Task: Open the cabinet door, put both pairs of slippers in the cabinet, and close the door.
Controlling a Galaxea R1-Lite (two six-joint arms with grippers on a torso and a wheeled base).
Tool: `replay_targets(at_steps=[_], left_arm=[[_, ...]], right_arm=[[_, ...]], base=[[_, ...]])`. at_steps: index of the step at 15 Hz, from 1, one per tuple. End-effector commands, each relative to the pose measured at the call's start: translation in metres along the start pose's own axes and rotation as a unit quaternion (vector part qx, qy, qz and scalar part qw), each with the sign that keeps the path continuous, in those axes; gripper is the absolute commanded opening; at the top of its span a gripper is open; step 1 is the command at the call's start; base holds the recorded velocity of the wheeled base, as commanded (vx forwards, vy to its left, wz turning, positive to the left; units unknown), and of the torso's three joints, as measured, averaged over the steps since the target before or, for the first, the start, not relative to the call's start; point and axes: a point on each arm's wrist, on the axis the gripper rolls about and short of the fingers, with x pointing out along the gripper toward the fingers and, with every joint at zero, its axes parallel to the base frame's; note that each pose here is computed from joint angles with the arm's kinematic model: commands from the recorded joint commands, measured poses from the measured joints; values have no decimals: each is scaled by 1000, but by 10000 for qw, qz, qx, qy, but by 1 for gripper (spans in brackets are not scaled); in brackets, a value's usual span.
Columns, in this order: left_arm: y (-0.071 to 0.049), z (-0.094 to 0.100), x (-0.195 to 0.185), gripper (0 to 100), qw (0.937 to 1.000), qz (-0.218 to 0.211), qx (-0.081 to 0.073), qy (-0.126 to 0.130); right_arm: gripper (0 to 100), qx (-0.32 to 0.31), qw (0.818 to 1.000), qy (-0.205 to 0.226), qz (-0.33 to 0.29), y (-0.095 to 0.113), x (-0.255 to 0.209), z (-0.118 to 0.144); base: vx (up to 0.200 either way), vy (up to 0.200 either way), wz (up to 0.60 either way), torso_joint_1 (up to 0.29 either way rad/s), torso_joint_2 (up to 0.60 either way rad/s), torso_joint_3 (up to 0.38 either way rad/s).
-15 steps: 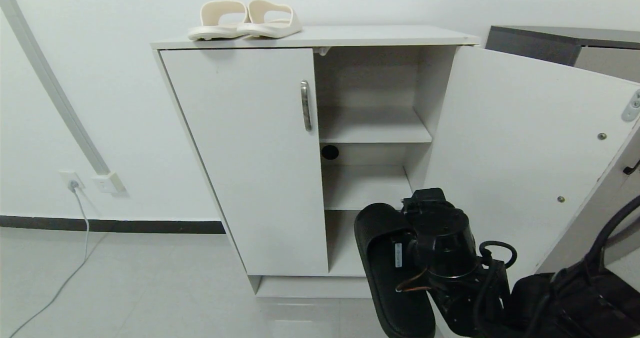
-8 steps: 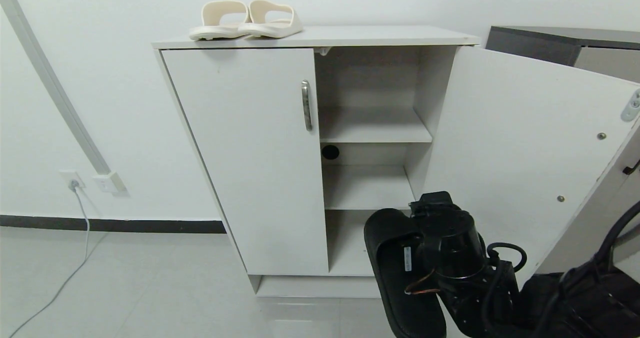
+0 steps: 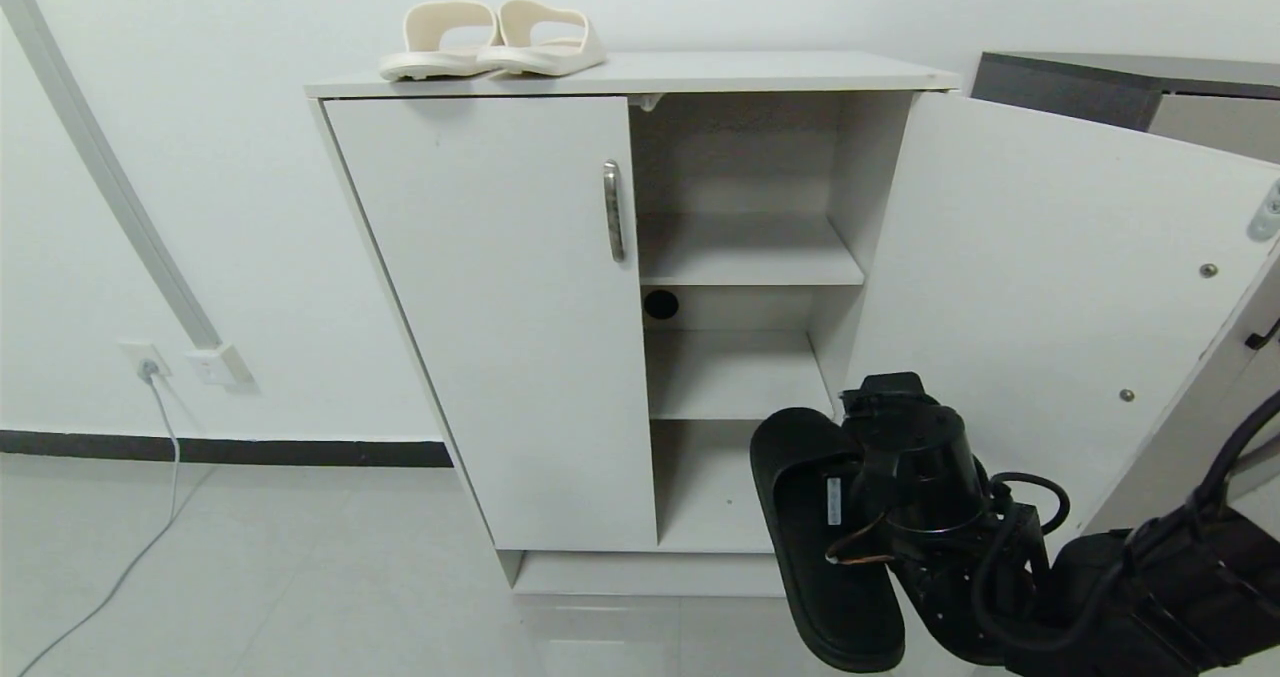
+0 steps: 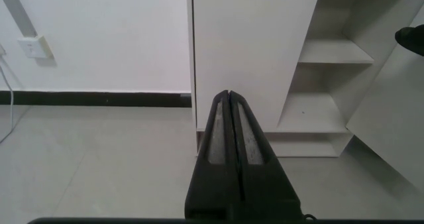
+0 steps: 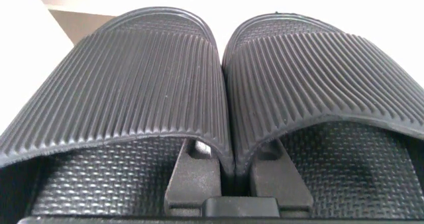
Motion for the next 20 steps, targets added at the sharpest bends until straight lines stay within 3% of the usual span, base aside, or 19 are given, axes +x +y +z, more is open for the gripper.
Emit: replay_targets(at_steps=[1,16,20], left_arm=[[0,0,0,0,10000,2,-1,9],[0,0,0,0,10000,2,-9,9],[0,0,0,0,10000,17,-1,8]], right_arm=[[0,14,10000,0,-56,-3,2,1],[0,62,9994,46,-323,-18,15,2],[0,101,9999,-72,-57,-5,5,6]], base=[[0,0,0,0,0,0],[0,0,0,0,0,0],[0,0,0,0,0,0]])
